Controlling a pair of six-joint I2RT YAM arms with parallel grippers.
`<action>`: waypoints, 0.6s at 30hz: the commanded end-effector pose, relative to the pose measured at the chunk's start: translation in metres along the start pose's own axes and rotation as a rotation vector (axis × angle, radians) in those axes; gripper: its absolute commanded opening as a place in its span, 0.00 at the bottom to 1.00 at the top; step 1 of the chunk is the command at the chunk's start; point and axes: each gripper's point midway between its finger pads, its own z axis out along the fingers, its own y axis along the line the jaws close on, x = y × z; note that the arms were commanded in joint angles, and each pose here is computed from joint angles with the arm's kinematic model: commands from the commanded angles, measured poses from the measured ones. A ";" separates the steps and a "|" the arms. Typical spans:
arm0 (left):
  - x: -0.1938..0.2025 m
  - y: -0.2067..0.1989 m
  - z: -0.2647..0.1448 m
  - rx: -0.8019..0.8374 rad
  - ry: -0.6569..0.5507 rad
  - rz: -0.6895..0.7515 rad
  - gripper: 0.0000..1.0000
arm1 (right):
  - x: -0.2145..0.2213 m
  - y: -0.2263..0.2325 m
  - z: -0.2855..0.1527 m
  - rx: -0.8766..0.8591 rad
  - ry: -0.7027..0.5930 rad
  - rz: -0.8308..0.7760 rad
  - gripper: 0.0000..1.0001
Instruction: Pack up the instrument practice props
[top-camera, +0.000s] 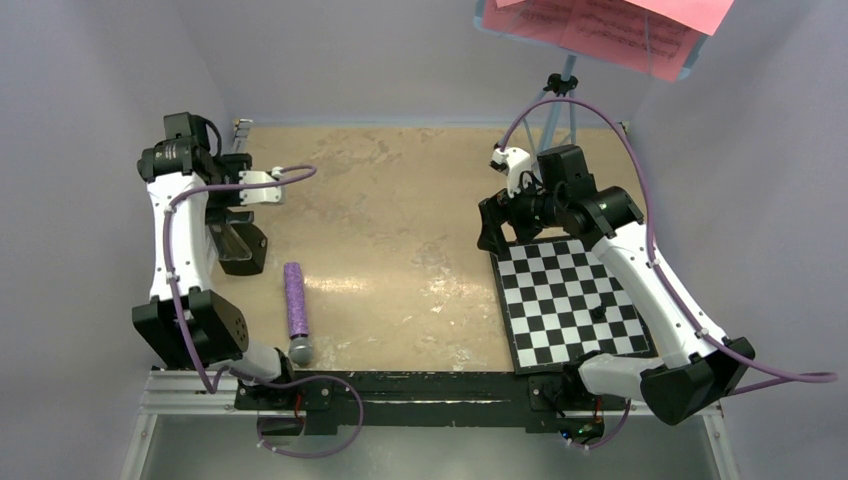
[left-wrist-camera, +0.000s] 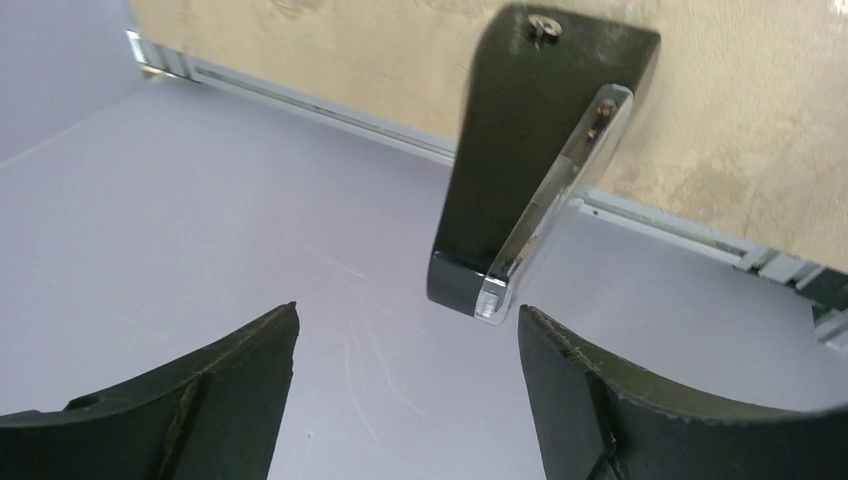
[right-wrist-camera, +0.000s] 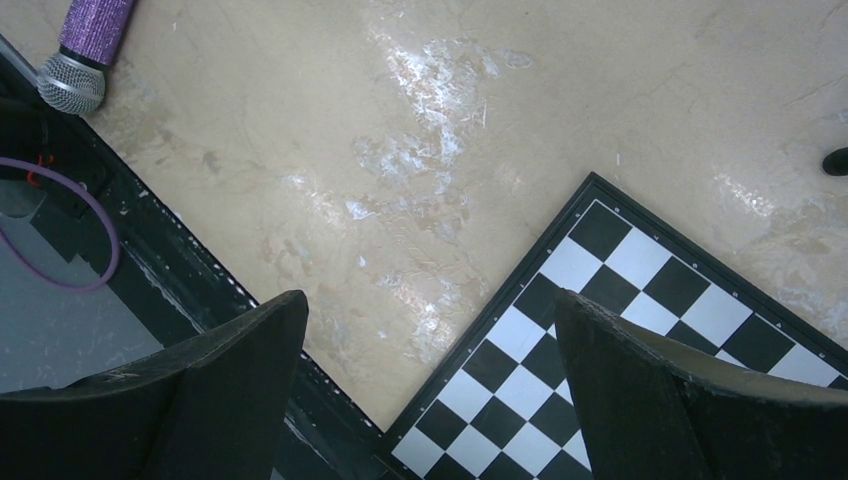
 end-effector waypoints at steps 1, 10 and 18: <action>-0.068 0.008 -0.037 -0.145 -0.233 -0.074 0.85 | -0.008 -0.009 -0.006 0.048 -0.032 -0.051 0.97; -0.226 -0.003 -0.113 -0.150 -0.937 -0.463 0.87 | 0.000 -0.081 -0.035 0.427 -0.181 0.101 0.90; -0.305 0.022 -0.128 -0.022 -1.251 -0.652 0.86 | 0.004 -0.115 -0.034 0.528 -0.324 0.178 0.78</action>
